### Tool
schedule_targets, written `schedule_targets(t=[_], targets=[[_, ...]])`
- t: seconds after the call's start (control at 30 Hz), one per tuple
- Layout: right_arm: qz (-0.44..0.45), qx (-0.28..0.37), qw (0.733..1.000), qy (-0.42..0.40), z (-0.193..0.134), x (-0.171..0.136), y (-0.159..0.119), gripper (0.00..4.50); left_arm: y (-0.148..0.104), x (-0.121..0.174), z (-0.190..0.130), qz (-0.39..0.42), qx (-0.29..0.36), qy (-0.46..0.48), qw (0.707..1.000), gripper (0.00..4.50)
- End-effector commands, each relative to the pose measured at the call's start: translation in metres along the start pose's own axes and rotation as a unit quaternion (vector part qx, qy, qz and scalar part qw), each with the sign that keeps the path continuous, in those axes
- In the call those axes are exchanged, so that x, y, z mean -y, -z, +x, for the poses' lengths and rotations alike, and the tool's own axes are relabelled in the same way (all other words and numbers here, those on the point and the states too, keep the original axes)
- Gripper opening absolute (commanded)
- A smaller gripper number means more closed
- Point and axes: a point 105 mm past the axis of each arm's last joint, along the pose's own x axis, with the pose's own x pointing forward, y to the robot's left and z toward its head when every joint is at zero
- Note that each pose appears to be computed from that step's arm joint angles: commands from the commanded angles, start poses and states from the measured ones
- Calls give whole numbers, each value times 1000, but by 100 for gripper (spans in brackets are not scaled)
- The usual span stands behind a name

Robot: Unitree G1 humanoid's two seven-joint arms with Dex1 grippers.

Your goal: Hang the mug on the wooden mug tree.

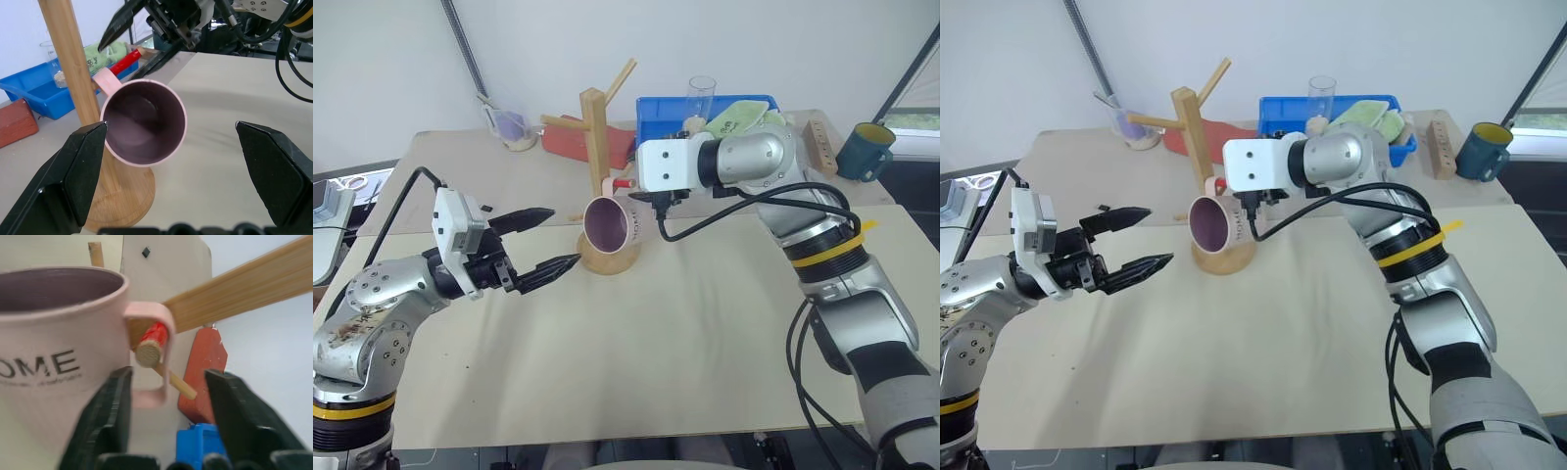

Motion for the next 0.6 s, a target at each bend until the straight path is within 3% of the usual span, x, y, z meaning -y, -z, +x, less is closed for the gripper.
schedule_targets(t=[0.03,0.17,0.33,0.6], targets=[[-25,29,999,31,-24,19,-16,307,-11,-1,1,16,8,-12,1000,450],[29,58,998,21,-58,18,-12,307,-3,-12,-2,15,-65,-43,997,450],[147,122,981,9,-99,15,-14,307,0,-28,-12,41,-104,-86,990,450],[230,168,959,9,-127,9,-28,307,-6,-40,-21,38,-91,-89,991,450]])
